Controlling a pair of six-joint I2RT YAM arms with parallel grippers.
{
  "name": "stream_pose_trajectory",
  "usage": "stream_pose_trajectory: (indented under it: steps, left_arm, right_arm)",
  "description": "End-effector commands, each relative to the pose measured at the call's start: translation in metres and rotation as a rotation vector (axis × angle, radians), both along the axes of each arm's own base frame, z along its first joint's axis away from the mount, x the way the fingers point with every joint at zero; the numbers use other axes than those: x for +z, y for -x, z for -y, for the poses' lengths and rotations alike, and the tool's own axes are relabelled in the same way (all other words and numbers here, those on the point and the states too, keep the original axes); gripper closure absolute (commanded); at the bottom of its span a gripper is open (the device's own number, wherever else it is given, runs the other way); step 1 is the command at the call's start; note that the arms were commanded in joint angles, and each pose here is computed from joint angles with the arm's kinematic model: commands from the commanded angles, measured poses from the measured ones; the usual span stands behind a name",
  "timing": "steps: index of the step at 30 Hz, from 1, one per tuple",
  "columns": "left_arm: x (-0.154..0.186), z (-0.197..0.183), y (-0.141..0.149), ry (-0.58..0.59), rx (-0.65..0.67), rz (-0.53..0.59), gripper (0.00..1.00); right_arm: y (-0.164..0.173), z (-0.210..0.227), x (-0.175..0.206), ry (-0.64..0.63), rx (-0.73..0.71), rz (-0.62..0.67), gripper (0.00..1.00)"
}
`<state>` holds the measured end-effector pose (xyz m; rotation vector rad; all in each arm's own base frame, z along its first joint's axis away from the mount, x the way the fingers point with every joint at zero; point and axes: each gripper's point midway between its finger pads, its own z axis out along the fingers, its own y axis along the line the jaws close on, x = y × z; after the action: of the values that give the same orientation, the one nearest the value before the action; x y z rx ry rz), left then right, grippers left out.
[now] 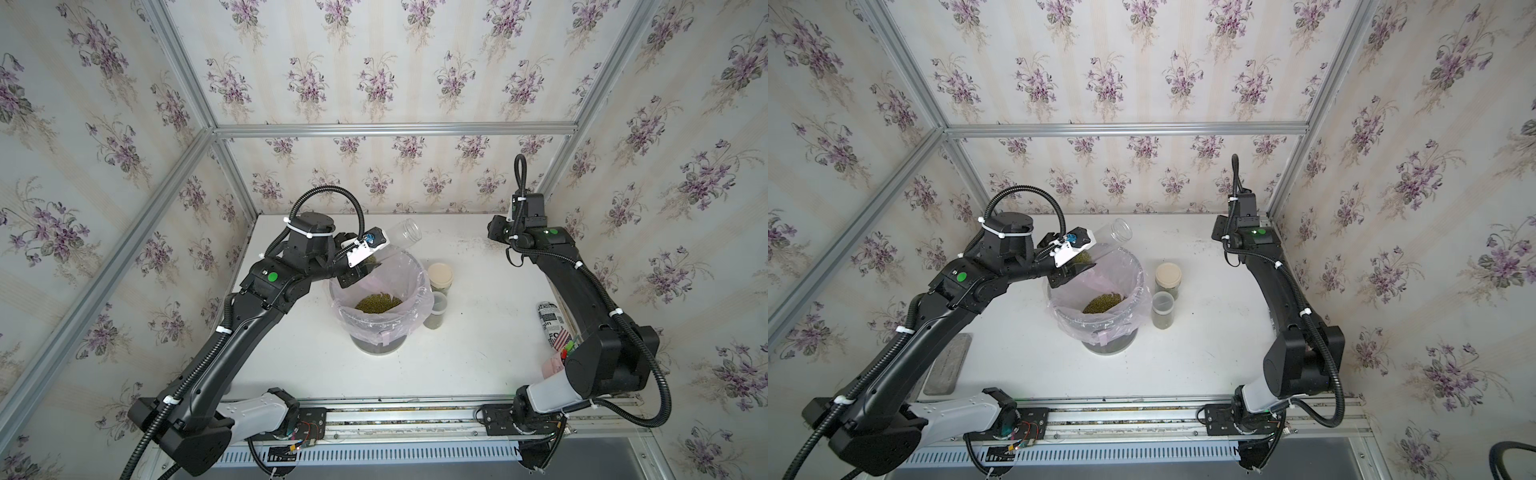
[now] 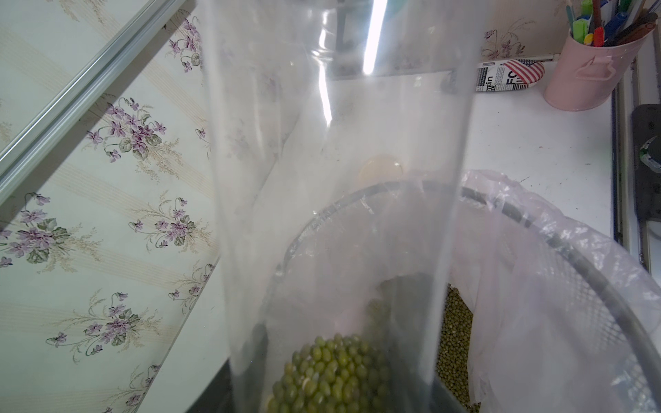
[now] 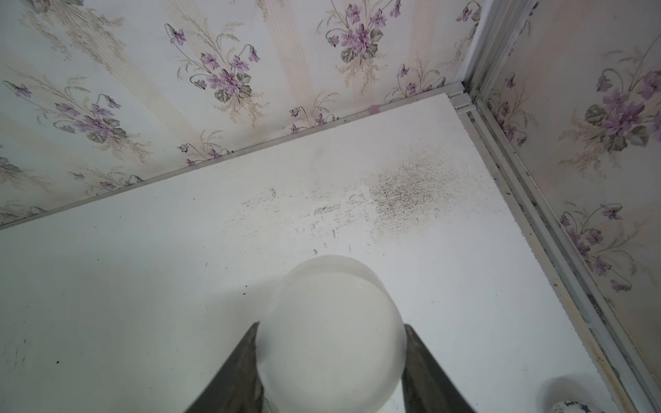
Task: Empty moldy mung beans from jars
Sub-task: Place the lid at the center of the board.
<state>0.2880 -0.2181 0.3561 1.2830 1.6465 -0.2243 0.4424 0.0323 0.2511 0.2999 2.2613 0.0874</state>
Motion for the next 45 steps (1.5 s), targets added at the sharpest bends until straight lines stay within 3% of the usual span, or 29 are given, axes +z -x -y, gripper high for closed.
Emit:
stream_pose_trajectory:
  steps: [1,24,31,39,45]
  left_arm:
    - [0.013,0.004,-0.003,0.029,-0.012,0.046,0.58]
    - [0.012,0.005,-0.005,0.03,-0.003,0.044,0.59]
    - [0.011,0.005,-0.005,0.027,-0.001,0.049,0.58]
    - [0.01,0.006,-0.004,0.028,-0.006,0.05,0.58]
    - [0.008,0.01,-0.005,0.032,-0.02,0.038,0.59]
  right_arm:
    - [-0.008,-0.001,-0.004,-0.025,-0.011,0.035,0.5]
    - [-0.013,-0.033,-0.13,-0.086,0.142,-0.269,0.51]
    - [-0.007,-0.007,-0.156,0.001,0.04,-0.344,0.51]
    - [0.002,0.053,-0.171,-0.016,-0.15,-0.385,0.51]
    - [0.004,0.067,-0.187,-0.013,-0.206,-0.428,0.51]
